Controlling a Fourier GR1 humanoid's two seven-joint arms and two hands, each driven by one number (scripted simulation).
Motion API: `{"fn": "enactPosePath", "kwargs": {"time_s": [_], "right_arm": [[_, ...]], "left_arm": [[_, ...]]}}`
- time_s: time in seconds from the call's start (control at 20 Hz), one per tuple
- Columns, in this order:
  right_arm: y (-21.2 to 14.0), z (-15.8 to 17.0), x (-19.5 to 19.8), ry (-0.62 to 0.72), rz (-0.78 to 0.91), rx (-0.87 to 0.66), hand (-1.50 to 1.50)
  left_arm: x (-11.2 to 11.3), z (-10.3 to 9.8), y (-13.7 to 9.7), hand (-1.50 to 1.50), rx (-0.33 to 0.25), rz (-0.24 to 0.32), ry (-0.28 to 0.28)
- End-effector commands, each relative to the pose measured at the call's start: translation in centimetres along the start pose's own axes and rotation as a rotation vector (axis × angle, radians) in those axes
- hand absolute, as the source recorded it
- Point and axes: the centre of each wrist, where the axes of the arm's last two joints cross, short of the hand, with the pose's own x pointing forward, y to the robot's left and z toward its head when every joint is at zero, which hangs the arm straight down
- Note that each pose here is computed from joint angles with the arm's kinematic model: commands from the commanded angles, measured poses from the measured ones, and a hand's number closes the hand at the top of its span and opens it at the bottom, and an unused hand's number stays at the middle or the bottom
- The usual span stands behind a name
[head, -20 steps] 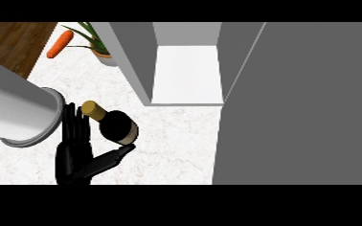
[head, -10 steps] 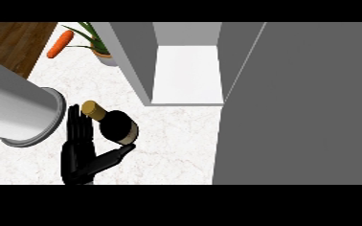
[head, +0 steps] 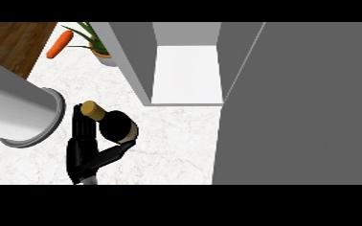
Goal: Pick up the wine, place it into the cabinet and close the cabinet
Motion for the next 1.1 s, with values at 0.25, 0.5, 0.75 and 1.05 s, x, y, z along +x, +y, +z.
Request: {"fn": "enactPosePath", "kwargs": {"time_s": [0.25, 0.5, 0.75, 1.05], "right_arm": [[0.6, 1.2, 1.9, -0.064, -0.039, 0.033, -1.5], [0.0, 2.4, 1.8, -0.07, -0.042, 0.03, -1.5], [0.4, 3.0, 2.9, -0.071, -0.034, 0.039, -1.5], [0.9, 1.6, 2.2, -0.054, -0.057, 0.04, -1.5]], "left_arm": [[-1.3, -0.7, -1.5, -1.5, -0.017, 0.041, 0.018], [-2.9, -2.1, -2.5, -1.5, -0.01, 0.058, -0.004], [-4.4, 0.7, -0.7, -1.5, -0.034, 0.114, -0.002], [-4.3, -3.0, -3.3, 1.5, -0.15, 0.113, -0.022]]}}
